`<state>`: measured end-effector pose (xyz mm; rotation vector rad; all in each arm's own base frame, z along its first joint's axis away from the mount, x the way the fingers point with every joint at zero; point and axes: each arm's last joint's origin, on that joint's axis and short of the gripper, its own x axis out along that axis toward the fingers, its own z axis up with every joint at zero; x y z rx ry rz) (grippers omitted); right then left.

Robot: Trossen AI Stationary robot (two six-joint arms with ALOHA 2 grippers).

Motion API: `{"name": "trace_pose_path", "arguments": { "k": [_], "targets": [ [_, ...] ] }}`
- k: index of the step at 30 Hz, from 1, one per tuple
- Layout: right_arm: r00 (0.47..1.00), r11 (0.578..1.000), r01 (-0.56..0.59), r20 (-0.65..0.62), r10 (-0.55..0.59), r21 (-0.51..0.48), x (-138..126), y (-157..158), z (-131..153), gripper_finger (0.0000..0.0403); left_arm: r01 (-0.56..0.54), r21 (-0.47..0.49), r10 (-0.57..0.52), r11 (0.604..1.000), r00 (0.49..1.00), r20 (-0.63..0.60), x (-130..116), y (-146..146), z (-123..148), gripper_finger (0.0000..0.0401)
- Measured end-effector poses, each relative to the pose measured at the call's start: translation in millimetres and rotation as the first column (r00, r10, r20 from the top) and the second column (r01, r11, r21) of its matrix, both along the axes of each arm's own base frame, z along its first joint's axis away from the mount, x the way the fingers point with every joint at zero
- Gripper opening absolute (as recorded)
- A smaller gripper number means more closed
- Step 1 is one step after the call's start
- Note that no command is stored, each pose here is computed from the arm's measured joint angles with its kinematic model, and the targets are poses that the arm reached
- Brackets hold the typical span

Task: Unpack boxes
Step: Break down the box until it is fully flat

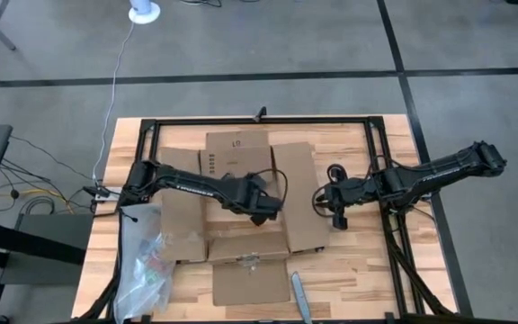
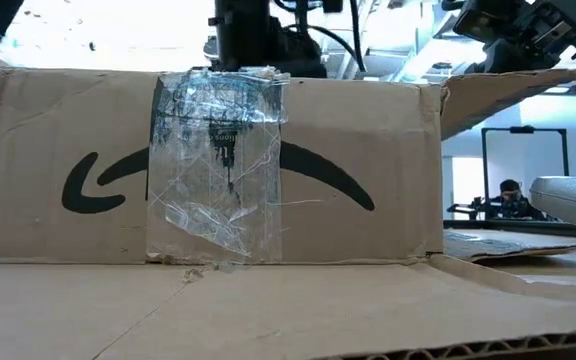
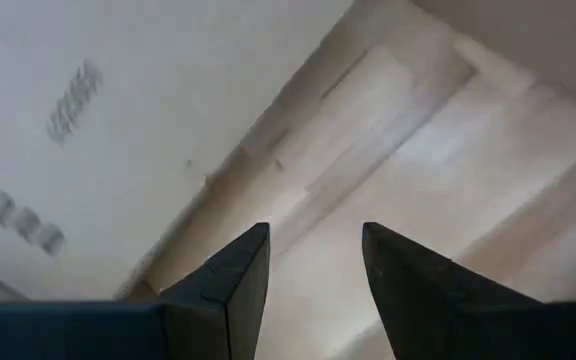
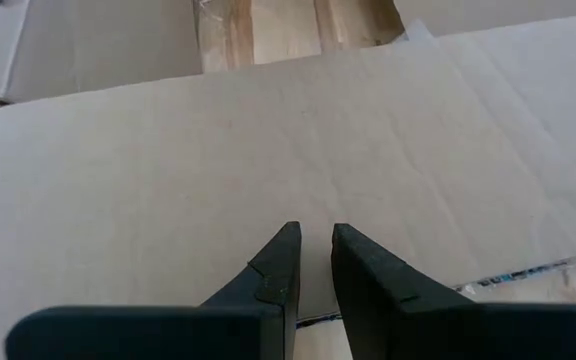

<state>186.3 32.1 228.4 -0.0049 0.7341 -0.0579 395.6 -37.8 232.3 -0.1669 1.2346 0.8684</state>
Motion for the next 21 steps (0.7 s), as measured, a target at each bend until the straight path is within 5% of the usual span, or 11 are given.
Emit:
{"name": "trace_pose_path", "arguments": {
  "k": [4,9,13,21],
  "targets": [
    [1.000,1.000,-0.015,-0.006,0.015,-0.016,0,0,0,0.0048,0.230,0.075,-0.215,0.970,0.963,-0.165,6,14,-8,0.0148],
    [0.999,0.999,-0.028,-0.039,0.027,-0.029,-3,1,-5,0.0048,0.380,0.066,-0.336,0.923,0.876,-0.345,12,19,-32,0.0148],
    [0.998,0.999,-0.021,-0.059,0.020,-0.026,-6,0,-14,0.0048,0.413,0.076,-0.351,0.908,0.846,-0.401,15,18,-45,0.0148],
    [0.999,1.000,0.009,-0.044,-0.009,0.004,-6,0,-25,0.0048,0.364,0.109,-0.301,0.925,0.877,-0.375,15,18,-45,0.0148]
  ]
}}
